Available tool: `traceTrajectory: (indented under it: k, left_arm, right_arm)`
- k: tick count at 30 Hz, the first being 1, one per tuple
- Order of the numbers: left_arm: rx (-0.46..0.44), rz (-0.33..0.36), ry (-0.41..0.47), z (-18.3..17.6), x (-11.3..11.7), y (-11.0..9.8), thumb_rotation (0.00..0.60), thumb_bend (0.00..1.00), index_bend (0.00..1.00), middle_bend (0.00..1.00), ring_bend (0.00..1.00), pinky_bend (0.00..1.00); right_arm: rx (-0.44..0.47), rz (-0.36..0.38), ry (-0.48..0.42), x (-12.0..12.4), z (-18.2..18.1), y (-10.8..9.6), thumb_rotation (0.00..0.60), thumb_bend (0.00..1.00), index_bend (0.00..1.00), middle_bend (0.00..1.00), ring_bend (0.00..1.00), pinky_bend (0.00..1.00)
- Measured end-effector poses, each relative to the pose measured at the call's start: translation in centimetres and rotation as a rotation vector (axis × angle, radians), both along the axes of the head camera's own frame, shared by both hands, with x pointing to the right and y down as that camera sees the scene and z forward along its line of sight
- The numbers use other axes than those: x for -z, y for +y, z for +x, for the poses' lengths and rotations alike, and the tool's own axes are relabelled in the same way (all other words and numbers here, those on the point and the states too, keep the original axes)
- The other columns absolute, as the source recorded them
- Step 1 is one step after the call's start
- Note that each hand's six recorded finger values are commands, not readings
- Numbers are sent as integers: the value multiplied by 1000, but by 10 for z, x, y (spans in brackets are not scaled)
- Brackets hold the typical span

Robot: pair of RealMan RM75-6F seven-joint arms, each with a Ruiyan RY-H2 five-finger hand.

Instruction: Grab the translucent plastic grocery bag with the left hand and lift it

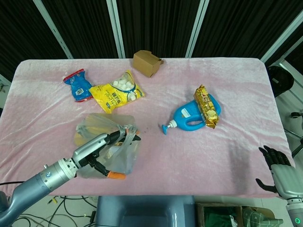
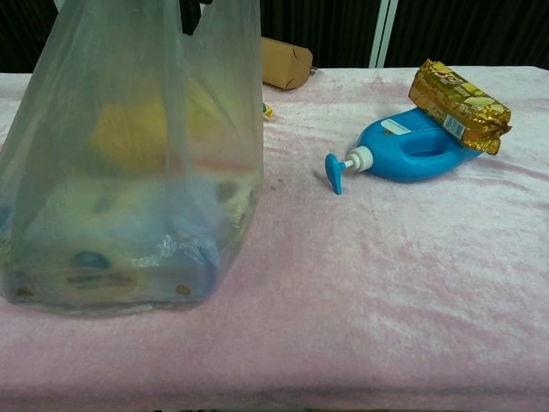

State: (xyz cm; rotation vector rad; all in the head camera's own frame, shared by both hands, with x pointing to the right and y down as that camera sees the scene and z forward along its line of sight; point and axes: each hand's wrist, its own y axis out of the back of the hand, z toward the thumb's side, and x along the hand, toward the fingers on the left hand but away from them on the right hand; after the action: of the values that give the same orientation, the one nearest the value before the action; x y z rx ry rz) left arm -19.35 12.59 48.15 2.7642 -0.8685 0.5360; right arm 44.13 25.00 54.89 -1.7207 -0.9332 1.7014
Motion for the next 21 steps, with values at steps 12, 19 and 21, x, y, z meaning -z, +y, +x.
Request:
traceTrajectory:
  k: [12,19,21]
  left_arm:
    - [269,-68,265,24,7,-9,600,0,194,358,313,355]
    - [383,-85,368,24,26,-24,600,0,266,451,392,419]
    - [400,-90,391,24,30,-27,600,0,295,485,423,437]
  right_arm:
    - [1,-7,-2,0,1,0,600,213,0,0,0,31]
    - [0,-10,-2,0,1,0,600,213,0,0,0,31]
    - [-1,-10,-2,0,1,0,600,213,0,0,0,31]
